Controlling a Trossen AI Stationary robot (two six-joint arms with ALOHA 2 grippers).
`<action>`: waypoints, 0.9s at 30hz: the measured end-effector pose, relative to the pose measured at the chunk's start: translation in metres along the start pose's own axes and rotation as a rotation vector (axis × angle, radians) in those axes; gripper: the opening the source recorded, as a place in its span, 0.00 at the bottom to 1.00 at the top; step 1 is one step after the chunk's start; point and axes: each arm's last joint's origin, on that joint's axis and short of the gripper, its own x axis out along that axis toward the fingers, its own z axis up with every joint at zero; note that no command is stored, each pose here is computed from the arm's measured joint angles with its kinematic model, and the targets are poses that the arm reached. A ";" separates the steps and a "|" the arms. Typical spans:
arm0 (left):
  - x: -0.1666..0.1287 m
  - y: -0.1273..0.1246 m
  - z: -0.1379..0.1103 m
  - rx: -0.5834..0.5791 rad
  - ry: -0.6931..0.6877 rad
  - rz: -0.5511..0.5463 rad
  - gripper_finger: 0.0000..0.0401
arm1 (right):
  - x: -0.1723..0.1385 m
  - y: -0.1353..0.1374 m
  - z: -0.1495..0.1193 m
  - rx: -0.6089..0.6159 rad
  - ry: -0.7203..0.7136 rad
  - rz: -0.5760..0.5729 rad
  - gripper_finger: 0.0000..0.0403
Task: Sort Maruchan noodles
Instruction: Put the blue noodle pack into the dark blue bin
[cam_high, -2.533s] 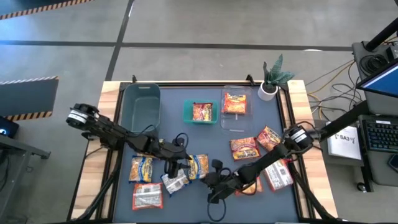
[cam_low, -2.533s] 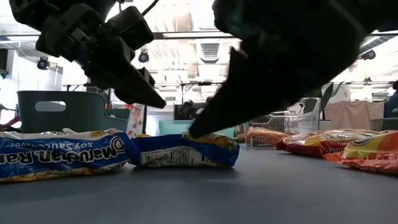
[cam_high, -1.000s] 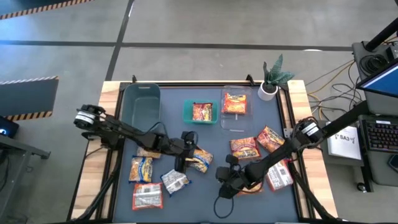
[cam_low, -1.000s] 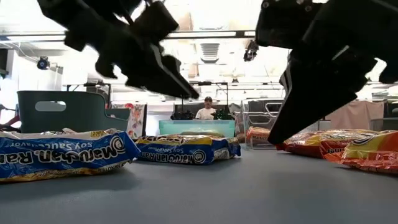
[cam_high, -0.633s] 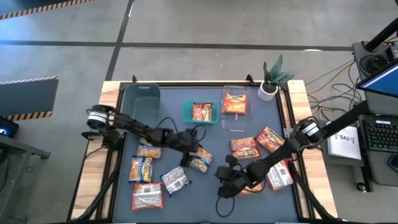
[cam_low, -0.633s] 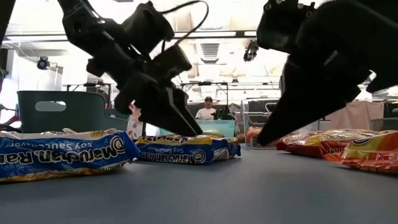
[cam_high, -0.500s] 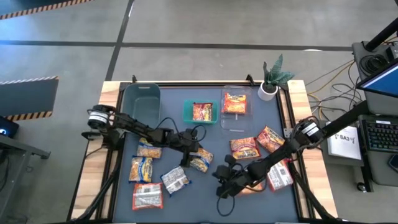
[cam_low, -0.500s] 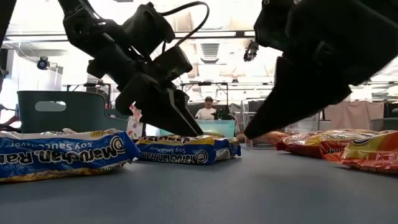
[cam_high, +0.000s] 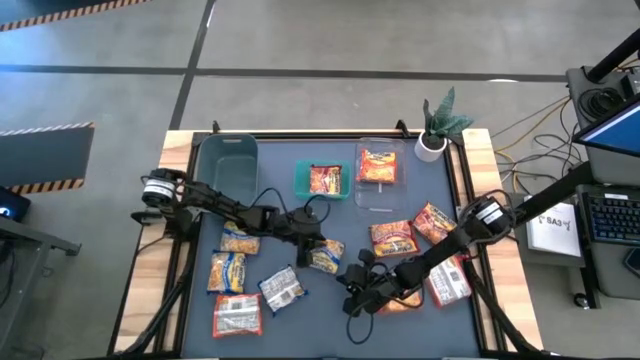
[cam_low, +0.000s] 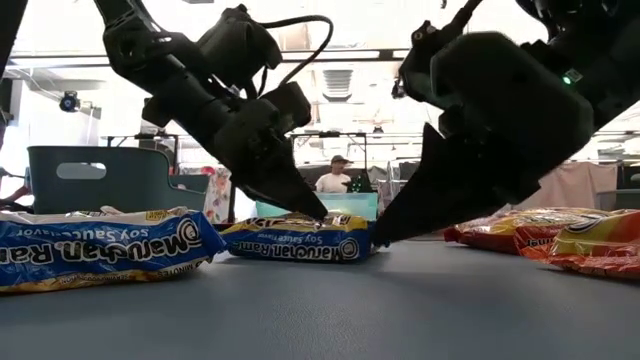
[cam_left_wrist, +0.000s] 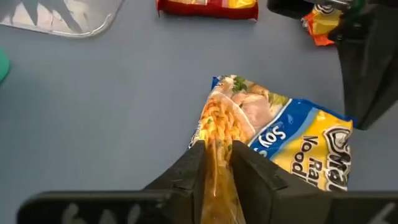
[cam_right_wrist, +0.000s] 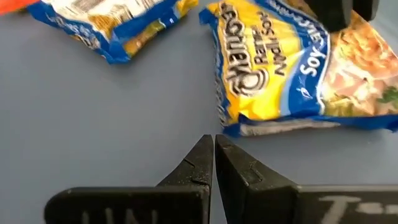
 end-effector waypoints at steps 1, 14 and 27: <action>0.000 0.000 0.000 -0.002 -0.001 0.000 0.12 | 0.000 0.000 0.000 0.001 -0.009 -0.009 0.02; -0.046 -0.005 0.019 -0.086 0.046 -0.007 0.10 | 0.001 -0.008 -0.004 0.027 0.023 -0.085 0.02; -0.049 0.000 -0.011 -0.241 0.186 0.043 0.43 | 0.007 -0.021 0.003 0.046 -0.018 -0.187 0.02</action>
